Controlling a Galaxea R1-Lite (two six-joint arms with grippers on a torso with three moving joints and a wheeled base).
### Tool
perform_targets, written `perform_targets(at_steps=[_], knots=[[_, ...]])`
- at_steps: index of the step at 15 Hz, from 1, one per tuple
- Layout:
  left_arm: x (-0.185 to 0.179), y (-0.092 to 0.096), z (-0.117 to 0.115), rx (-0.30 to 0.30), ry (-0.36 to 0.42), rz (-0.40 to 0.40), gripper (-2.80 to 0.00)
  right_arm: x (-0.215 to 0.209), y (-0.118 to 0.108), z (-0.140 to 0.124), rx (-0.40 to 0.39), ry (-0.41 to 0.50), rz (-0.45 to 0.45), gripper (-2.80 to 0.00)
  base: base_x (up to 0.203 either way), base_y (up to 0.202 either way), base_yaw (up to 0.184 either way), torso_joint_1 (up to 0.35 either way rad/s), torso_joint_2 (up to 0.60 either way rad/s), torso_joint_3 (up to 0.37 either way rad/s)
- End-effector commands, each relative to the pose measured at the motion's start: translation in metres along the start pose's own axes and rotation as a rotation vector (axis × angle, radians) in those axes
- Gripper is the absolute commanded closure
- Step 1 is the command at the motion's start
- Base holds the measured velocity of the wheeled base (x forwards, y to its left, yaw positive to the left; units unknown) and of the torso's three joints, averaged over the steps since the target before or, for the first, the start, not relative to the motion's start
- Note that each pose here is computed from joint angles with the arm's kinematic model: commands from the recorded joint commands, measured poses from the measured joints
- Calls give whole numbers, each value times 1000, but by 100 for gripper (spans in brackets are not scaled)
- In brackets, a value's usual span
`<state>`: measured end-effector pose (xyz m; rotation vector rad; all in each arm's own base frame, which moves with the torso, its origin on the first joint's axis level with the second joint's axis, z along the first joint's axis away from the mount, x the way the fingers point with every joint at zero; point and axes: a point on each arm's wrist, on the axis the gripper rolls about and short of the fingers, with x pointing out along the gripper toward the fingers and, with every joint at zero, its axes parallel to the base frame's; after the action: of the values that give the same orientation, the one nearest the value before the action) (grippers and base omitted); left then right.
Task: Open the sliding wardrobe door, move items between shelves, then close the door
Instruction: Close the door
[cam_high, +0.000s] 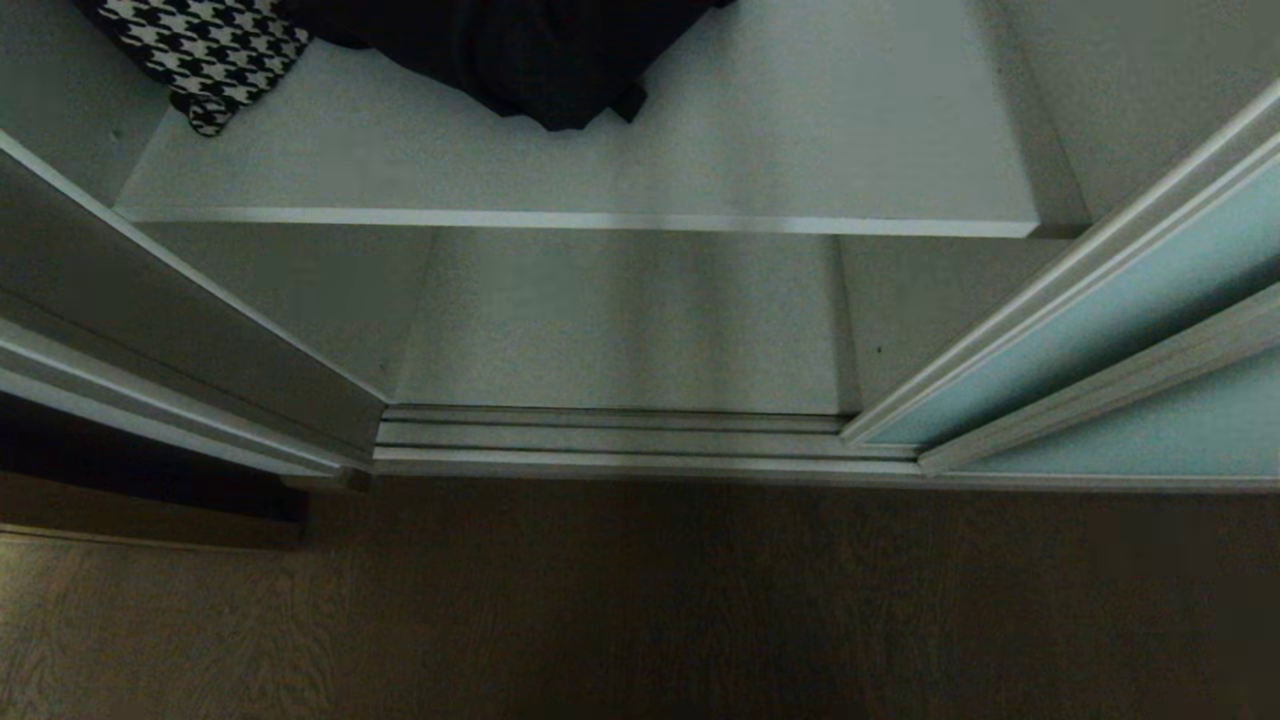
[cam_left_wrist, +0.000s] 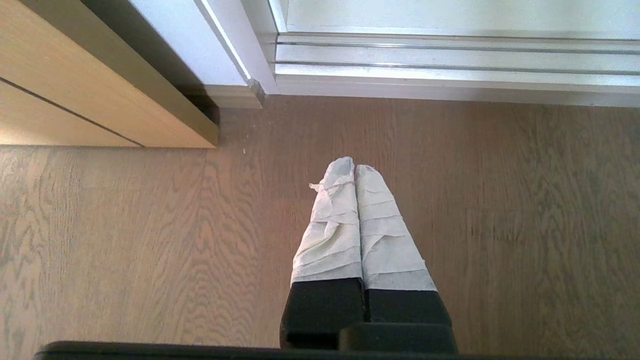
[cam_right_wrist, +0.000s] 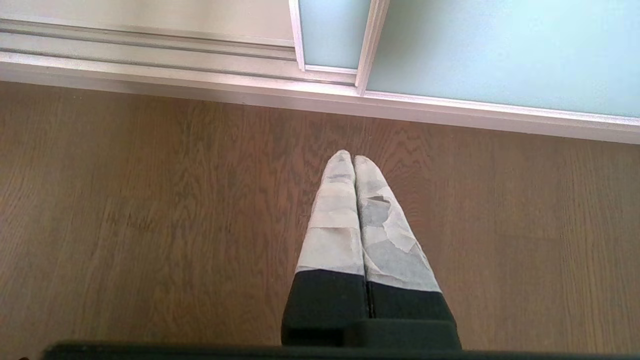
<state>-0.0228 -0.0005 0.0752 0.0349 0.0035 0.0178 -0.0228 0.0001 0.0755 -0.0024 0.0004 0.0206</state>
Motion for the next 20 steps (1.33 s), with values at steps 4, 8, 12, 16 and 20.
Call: perform_targets(at_steps=[4,8,12,16,20], knots=[[0,0,0,0,3,0,0,0,0,0,-1,-3,1,0,0,0,0,0,0,0],[0,0,0,-1,3,0,0,0,0,0,-1,-3,1,0,0,0,0,0,0,0],[0,0,0,-1,3,0,0,0,0,0,-1,-3,1,0,0,0,0,0,0,0],[0,0,0,0,3,0,0,0,0,0,-1,-3,1,0,0,0,0,0,0,0],[0,0,0,0,3,0,0,0,0,0,-1,-3,1,0,0,0,0,0,0,0]])
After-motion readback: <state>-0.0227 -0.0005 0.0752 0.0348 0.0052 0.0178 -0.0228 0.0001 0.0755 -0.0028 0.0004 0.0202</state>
